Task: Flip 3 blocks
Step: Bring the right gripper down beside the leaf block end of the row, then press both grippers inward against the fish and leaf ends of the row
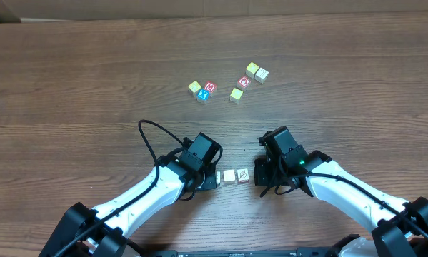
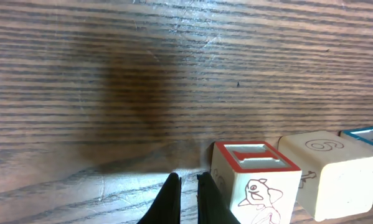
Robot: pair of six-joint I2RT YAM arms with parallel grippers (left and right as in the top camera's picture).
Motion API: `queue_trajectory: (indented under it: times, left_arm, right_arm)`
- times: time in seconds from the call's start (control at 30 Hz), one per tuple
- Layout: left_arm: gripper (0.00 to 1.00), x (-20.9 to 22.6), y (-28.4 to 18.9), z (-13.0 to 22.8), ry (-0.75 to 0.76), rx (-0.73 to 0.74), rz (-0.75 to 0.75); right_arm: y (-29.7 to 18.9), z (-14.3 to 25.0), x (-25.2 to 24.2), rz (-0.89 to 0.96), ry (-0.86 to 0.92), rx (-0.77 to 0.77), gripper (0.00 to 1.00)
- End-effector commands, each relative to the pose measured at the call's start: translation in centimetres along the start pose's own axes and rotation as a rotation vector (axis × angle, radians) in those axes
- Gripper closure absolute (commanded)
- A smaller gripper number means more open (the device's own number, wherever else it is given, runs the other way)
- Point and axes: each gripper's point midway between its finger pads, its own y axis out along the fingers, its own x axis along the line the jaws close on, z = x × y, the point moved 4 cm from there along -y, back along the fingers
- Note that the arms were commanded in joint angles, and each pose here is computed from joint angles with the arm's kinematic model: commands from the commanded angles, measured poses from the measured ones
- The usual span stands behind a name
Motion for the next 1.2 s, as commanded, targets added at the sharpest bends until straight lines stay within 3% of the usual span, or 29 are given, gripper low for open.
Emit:
queue_trajectory:
  times: [0.0, 1.17]
  left_arm:
    - [0.96, 0.3, 0.4, 0.2, -0.016, 0.011, -0.006]
    - [0.96, 0.1, 0.4, 0.4, -0.015, 0.023, 0.007]
  right_arm:
    - [0.1, -0.1, 0.1, -0.014, -0.008, -0.004, 0.96]
    - [0.0, -0.6, 1.2, -0.084, 0.007, -0.019, 0.96]
